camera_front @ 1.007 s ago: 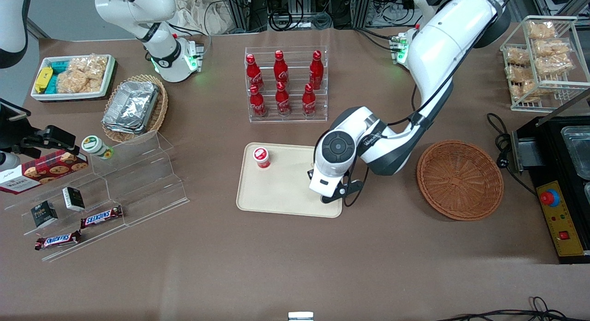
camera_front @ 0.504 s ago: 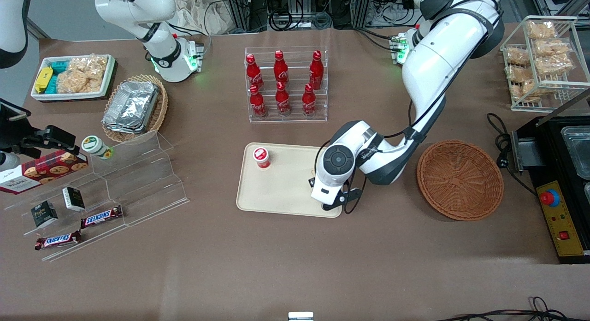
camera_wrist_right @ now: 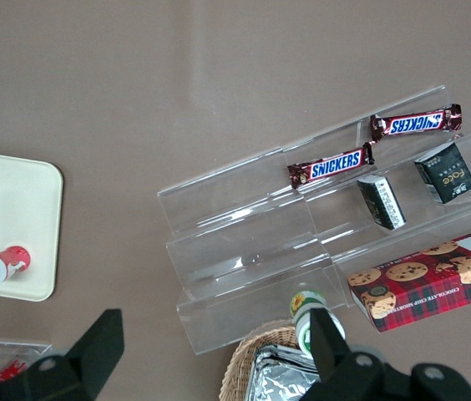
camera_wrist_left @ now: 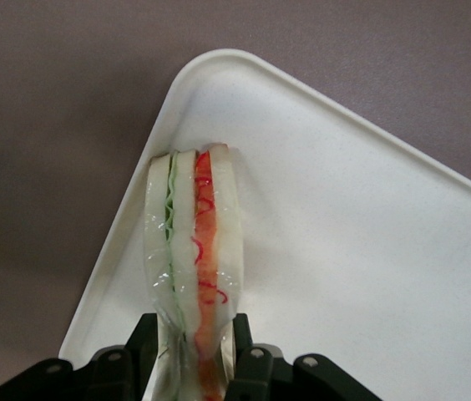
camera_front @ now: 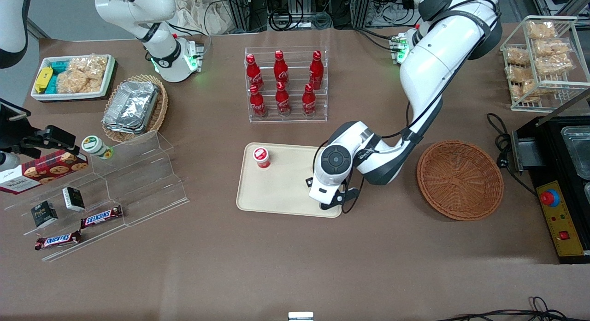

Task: Place sandwich from basket to tray

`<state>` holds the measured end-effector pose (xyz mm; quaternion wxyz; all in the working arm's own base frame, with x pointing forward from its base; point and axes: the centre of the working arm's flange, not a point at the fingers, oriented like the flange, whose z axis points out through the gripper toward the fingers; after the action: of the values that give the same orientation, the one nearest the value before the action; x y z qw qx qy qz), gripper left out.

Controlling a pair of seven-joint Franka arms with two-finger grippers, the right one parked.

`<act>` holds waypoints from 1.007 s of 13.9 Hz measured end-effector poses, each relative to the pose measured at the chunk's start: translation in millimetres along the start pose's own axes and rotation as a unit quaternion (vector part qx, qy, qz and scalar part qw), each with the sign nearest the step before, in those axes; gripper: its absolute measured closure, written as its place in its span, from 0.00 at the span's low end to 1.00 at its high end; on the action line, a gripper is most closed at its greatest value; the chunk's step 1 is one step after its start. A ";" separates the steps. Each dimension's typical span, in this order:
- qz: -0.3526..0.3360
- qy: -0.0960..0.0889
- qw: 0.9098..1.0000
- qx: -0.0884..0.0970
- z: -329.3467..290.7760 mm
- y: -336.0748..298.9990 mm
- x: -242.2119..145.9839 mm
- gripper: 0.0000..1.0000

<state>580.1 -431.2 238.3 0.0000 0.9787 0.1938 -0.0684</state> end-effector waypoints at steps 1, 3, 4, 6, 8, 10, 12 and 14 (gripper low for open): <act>0.000 0.001 1.000 -0.001 -0.6 0.2 0.4 0.50; -0.008 0.003 1.000 -0.006 -5.2 1.2 3.0 0.31; -0.020 0.006 1.000 -0.010 -10.9 2.0 5.5 0.21; -0.053 0.021 0.998 -0.025 -36.7 2.9 11.4 0.01; -0.073 0.041 0.996 -0.033 -79.5 -3.6 16.3 0.00; -0.088 0.062 0.994 -0.027 -130.1 -17.9 15.6 0.00; -0.105 0.082 0.991 -0.022 -176.6 -34.7 12.9 0.00; -0.115 0.100 0.988 -0.019 -214.4 -47.3 4.7 0.00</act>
<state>595.2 -380.0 451.3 -0.0084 0.9515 0.3056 0.0338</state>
